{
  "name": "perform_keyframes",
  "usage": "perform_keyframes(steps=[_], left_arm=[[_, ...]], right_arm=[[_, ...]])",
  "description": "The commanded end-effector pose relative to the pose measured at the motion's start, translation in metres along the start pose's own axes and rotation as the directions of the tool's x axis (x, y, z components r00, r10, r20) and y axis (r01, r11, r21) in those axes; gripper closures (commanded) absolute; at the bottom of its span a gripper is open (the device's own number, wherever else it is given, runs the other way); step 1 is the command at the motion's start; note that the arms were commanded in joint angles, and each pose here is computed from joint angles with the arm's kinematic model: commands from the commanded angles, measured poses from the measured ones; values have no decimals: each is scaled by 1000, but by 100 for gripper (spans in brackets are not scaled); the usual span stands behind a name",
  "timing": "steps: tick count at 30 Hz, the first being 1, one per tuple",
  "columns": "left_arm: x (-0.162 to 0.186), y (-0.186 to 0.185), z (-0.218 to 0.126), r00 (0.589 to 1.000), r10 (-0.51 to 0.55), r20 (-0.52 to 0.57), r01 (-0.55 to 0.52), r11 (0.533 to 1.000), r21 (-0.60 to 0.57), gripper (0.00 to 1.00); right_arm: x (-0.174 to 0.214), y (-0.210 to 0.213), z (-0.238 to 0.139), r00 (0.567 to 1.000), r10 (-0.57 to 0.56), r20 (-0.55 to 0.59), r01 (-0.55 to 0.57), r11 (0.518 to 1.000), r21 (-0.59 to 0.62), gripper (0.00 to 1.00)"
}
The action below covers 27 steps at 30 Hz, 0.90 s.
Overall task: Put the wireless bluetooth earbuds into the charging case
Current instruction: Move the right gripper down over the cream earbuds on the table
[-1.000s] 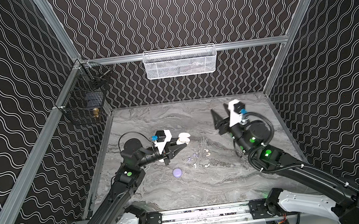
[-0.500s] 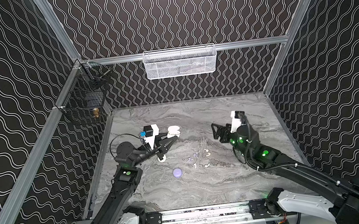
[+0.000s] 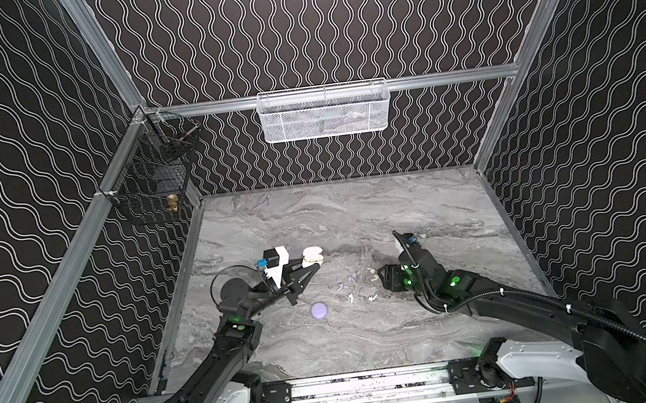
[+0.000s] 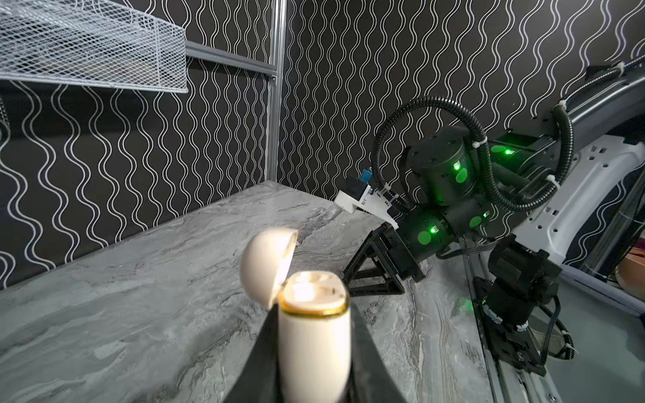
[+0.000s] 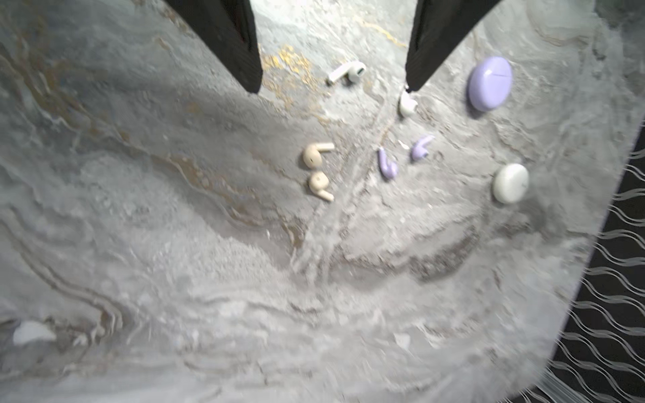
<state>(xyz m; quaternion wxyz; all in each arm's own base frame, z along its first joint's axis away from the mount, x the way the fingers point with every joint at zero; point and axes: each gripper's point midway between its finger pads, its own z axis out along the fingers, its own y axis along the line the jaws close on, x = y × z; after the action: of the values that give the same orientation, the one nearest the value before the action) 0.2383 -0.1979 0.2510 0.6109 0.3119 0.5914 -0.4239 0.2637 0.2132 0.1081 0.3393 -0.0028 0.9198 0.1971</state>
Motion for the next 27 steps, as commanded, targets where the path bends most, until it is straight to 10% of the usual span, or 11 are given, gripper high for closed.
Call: perform_keyframes(steps=[1, 27], left_arm=[[-8, 0, -1, 996, 68, 49, -67, 998, -13, 100], [3, -19, 18, 995, 92, -24, -90, 994, 62, 100]], right_arm=[[16, -2, 8, 997, 12, -74, -12, 1000, 7, 37], [27, -16, 84, 966, -20, -259, 61, 987, 150, 53]])
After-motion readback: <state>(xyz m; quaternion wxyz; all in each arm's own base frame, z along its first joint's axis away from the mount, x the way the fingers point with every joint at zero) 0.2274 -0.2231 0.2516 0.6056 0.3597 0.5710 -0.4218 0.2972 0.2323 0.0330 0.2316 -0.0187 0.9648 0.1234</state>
